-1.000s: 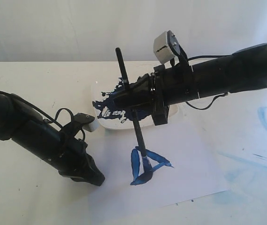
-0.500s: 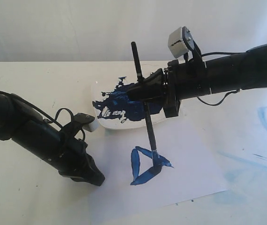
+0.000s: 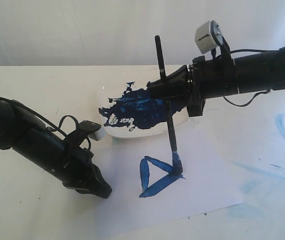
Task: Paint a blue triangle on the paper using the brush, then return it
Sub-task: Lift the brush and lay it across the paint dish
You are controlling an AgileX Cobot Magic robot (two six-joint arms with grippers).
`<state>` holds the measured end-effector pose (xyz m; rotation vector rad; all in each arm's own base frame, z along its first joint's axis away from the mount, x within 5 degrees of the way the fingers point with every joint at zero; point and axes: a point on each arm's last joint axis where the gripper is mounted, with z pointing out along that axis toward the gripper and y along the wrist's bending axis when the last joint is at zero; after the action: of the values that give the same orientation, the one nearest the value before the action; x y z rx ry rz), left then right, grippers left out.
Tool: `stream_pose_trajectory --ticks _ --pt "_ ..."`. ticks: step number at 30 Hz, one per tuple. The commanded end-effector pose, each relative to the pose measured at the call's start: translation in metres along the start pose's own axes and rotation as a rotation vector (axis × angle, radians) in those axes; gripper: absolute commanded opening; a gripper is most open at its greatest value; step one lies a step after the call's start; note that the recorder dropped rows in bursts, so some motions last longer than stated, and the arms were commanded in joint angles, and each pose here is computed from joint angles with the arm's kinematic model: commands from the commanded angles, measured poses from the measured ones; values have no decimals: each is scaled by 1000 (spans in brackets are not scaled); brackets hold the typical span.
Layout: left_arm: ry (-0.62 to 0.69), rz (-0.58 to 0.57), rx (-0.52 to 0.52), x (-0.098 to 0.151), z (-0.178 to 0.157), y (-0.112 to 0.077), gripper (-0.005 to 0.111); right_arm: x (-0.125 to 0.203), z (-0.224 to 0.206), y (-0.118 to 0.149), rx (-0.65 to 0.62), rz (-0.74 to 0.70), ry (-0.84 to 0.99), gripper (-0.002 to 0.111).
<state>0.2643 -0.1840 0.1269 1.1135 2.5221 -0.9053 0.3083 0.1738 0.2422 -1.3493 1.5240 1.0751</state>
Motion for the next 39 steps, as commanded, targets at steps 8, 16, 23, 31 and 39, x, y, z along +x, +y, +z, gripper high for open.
stream_pose_trajectory --ticks 8,16,23,31,39 --pt "-7 2 -2 -1 0 -2 0 -61 -31 8 253 -23 -198 0" --pt "-7 2 0 -1 0 -2 0 -69 -69 -39 870 507 -254 0" --pt "-7 2 -2 -1 0 -2 0 -84 -78 -45 932 594 -349 0" --pt "-7 2 -2 -1 0 -2 0 -86 -93 -74 928 737 -465 0" --pt "-7 2 -2 -1 0 -2 0 -46 -102 -126 615 1002 -541 0"
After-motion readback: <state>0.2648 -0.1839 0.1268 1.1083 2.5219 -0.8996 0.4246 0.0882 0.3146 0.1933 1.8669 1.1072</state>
